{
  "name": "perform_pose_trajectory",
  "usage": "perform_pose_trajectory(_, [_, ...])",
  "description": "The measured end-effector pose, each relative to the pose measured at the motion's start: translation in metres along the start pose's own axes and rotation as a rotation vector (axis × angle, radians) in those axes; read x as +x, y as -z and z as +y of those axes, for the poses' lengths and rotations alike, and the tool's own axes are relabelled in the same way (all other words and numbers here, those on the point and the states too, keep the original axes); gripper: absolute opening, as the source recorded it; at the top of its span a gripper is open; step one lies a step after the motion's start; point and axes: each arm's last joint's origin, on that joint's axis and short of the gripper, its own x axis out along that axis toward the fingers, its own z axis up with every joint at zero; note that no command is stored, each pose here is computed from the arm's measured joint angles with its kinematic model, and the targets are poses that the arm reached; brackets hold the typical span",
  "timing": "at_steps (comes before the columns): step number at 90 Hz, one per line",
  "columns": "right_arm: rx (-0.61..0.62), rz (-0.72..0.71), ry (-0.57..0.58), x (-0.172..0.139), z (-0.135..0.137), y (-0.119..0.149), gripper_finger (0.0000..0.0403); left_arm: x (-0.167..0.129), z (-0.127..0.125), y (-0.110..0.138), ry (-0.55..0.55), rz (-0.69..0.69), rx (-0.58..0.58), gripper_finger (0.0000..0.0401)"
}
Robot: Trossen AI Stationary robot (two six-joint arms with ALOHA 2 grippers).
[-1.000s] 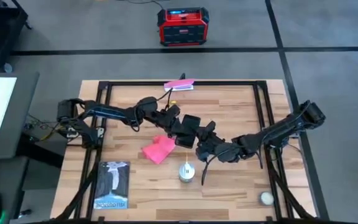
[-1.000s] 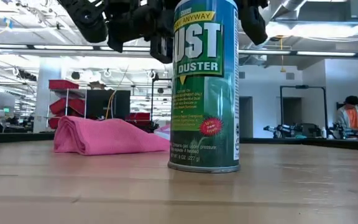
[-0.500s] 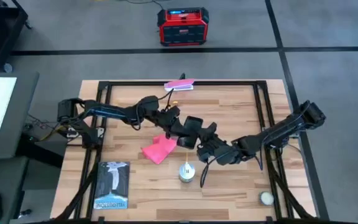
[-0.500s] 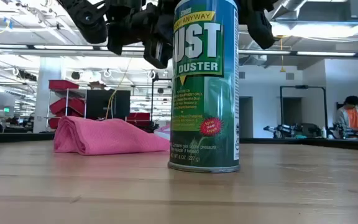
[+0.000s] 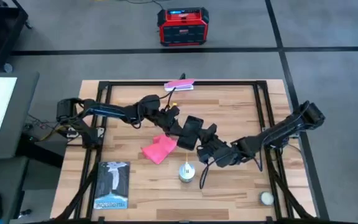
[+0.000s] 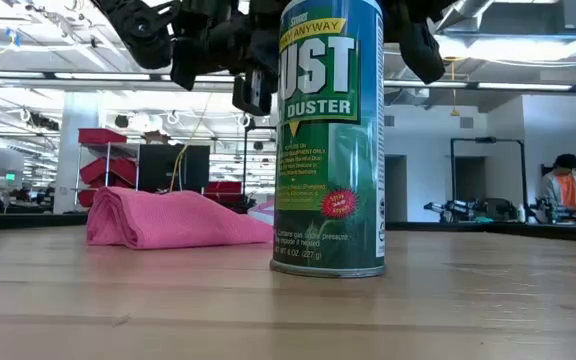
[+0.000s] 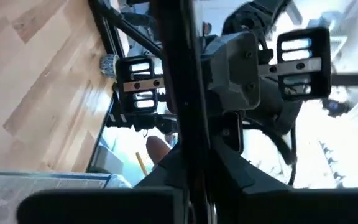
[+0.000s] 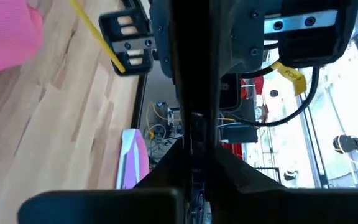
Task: Apply microfiber cloth
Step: Spray the black cellphone
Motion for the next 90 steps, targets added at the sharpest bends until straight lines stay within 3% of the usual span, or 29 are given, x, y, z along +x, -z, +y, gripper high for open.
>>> perform_pose_trajectory(22, [0.133, -0.017, 0.015, 0.000, -0.003, -0.002, 0.0131, 0.000, 0.001, 0.001, -0.001, 0.017, 0.252, 0.0007])
perform_pose_trajectory(36, [0.176, 0.002, 0.052, 0.000, -0.008, -0.003, 0.0174, -0.003, 0.000, -0.004, 0.008, -0.017, 0.406, 0.0007])
perform_pose_trajectory(73, [0.251, 0.100, 0.138, 0.001, -0.014, -0.001, 0.0187, -0.037, -0.014, -0.024, -0.026, -0.144, 0.629, 0.0007])
perform_pose_trajectory(90, [0.341, 0.148, 0.188, -0.003, -0.018, 0.000, 0.0194, -0.062, -0.017, -0.033, -0.124, -0.197, 0.748, 0.0006])
